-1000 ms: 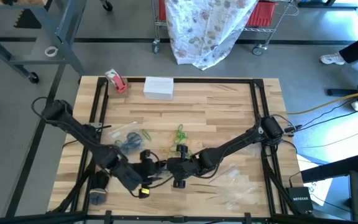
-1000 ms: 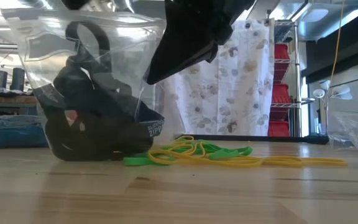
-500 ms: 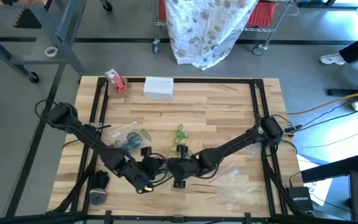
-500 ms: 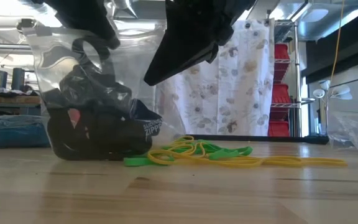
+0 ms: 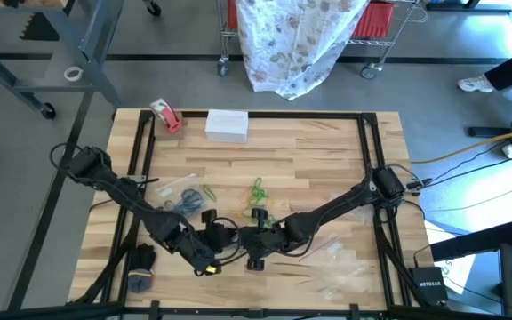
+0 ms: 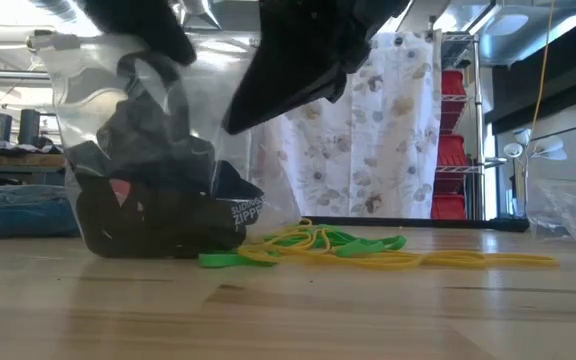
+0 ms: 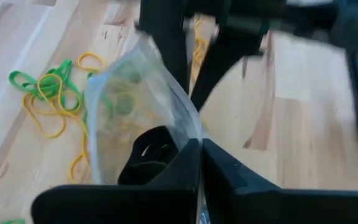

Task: Sort rubber bands
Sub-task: Close the transparent zip bag

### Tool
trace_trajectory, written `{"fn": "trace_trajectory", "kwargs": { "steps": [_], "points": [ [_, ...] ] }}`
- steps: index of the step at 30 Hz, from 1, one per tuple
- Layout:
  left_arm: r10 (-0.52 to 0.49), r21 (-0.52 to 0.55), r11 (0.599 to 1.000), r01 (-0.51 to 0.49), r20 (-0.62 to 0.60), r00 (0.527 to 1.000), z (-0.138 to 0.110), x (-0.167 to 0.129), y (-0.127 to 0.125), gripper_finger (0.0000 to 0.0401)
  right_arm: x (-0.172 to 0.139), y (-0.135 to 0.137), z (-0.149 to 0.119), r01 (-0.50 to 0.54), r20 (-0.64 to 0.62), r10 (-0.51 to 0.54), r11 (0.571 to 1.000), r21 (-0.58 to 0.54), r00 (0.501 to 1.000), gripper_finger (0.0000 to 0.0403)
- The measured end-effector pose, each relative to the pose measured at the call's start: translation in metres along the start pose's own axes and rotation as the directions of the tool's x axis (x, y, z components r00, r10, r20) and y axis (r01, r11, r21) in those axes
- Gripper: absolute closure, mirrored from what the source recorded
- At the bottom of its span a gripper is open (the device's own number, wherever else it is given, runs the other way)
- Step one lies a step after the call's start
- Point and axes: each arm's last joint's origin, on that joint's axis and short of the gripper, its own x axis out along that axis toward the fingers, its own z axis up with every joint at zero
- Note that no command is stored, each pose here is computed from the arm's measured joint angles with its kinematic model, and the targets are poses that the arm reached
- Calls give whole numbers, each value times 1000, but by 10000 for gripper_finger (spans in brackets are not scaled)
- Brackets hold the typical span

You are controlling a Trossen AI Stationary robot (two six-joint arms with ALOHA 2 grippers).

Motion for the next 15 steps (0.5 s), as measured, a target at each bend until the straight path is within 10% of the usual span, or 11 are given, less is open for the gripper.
{"fn": "trace_trajectory", "kwargs": {
  "steps": [15],
  "points": [
    [-15, -1, 1000, 15, 0, 1000, 14, -13, -6, 400, 0, 3, -21, 30, -11, -30, 1000, -6, 999, 401]
  ]
}}
